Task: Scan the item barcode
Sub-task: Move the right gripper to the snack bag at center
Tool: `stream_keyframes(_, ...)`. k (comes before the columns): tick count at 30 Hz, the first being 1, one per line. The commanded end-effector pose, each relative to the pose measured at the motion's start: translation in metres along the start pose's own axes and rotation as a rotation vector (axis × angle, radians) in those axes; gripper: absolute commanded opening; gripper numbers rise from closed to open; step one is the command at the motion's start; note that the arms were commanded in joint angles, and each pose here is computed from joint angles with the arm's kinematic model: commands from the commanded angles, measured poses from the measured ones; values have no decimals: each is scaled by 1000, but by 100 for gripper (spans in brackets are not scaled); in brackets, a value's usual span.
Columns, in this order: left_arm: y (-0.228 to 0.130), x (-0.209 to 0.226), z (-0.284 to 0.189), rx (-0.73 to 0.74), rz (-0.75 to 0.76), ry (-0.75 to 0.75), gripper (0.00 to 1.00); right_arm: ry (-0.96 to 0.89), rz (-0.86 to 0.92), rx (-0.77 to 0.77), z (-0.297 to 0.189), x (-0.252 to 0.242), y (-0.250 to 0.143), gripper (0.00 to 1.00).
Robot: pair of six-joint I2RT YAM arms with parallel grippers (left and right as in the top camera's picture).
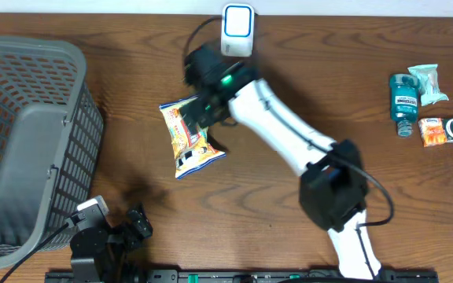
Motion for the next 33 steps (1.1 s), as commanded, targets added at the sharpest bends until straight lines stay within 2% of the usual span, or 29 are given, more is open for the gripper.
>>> stream_keyframes(1,-1,0,-2,7,-5,-5,98,-268,-25,-6,0,-2,2,99)
stream_keyframes(6,-1,0,-2,7,-5,-5,98,-330,-110,-50,5,22,11,99)
stream_keyframes(10,-1,0,-2,7,-5,-5,98,-369,-211,-41,27,40,11,99)
stream_keyframes(17,-1,-1,-2,7,-5,-5,98,-335,-231,127,91,46,-22,99)
stream_keyframes(21,-1,0,-2,7,-5,-5,98,-299,-182,259,105,47,-49,92)
stream_keyframes(23,-1,0,-2,7,-5,-5,98,-303,-164,278,104,44,-52,91)
stream_keyframes(27,-1,0,-2,7,-5,-5,98,-355,-158,256,89,33,-44,99)
stream_keyframes(33,-1,0,-2,7,-5,-5,98,-405,-145,124,11,24,-3,99)
Point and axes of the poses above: each gripper's point midway between its finger pads, its own z axis out along the fingers, its own x axis along the line the jaws close on, y = z × x, the point moved 6 cm from there along -z, back along the fingers, and after that the axes turned 14 degrees about -z, right-handed, at the moved point
